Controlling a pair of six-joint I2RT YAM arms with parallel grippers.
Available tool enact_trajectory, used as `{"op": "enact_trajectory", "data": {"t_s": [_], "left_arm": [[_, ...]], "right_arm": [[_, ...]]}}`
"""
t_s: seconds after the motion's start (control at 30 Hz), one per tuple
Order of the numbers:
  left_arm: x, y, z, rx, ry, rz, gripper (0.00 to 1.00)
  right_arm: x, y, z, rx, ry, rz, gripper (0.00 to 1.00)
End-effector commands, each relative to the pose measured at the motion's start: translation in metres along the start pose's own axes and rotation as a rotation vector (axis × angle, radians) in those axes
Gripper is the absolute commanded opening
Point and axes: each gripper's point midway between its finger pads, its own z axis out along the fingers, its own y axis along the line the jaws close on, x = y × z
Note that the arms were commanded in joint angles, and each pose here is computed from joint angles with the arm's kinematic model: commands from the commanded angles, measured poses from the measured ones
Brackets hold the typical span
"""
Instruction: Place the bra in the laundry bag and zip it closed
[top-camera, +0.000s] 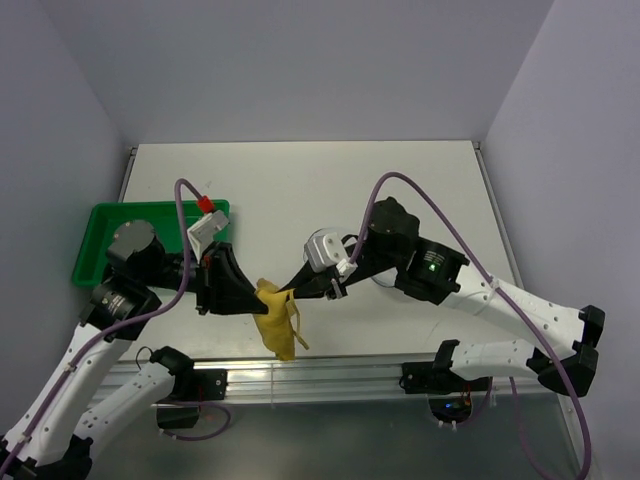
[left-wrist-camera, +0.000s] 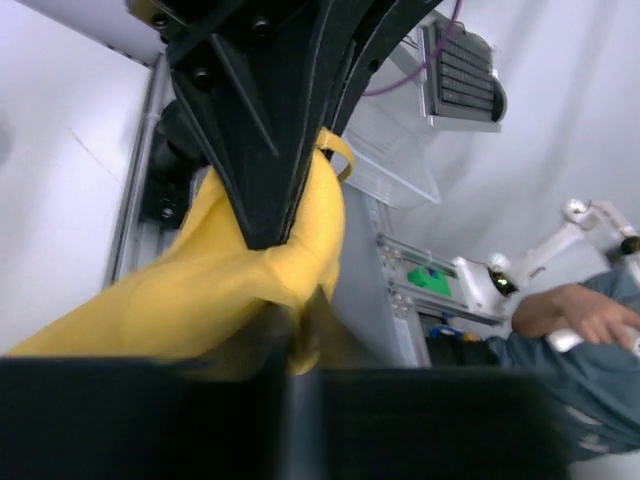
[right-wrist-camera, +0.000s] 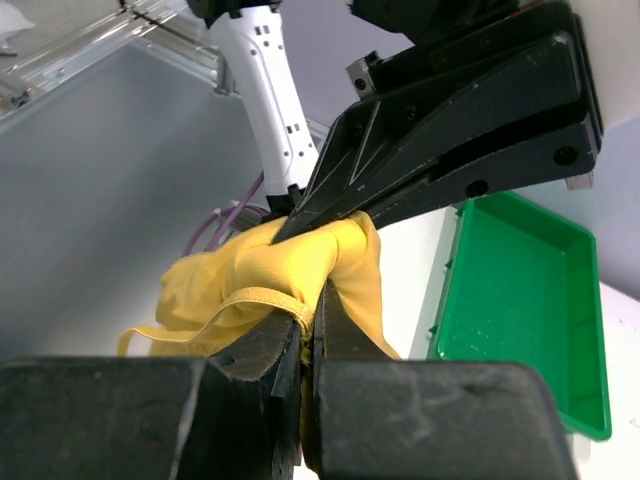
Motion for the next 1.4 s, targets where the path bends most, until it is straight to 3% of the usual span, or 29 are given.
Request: {"op": "enact_trajectory", "data": {"t_s": [0.0,0.07,0.1,0.17,0.3,0.43,0.77,1.13,1.37], "left_arm": [[-0.012,0.005,-0.001,-0.09,-0.065,0.069,0.34],[-0.022,0.006,-0.005,-0.155,-0.097,0.135,0.64],[-0.029,0.017,-0.009,-0.242,-0.142,0.131,0.87],[-0.039,0.014,-0.016,-0.303,-0.203,0.182,0.99],[-0.059,0.028,-0.041,-0.512,-0.371,0.235,0.99],[-0.044,0.059,-0.06,-0.642,-0.473,0.207,0.99],[-0.034,0.099,-0.052,-0.641,-0.499,0.198,0.99],[-0.034,0.111,-0.033,-0.562,-0.446,0.196,0.98],[-0.035,0.109,-0.029,-0.543,-0.43,0.195,0.74]], "right_arm": [[-0.033,-0.008,-0.008,0.087,-0.085,-0.043,0.0],[-0.029,-0.02,-0.013,0.172,-0.067,-0.003,0.0],[-0.026,-0.024,-0.014,0.2,-0.056,0.018,0.0],[-0.018,-0.033,-0.021,0.251,-0.033,0.081,0.0],[-0.006,-0.052,-0.033,0.355,-0.023,0.215,0.0],[-0.008,-0.061,-0.041,0.376,-0.051,0.321,0.0],[-0.033,-0.071,-0.059,0.413,-0.127,0.454,0.0],[-0.04,-0.066,-0.068,0.407,-0.147,0.457,0.0],[-0.05,-0.068,-0.072,0.415,-0.183,0.429,0.0]]}}
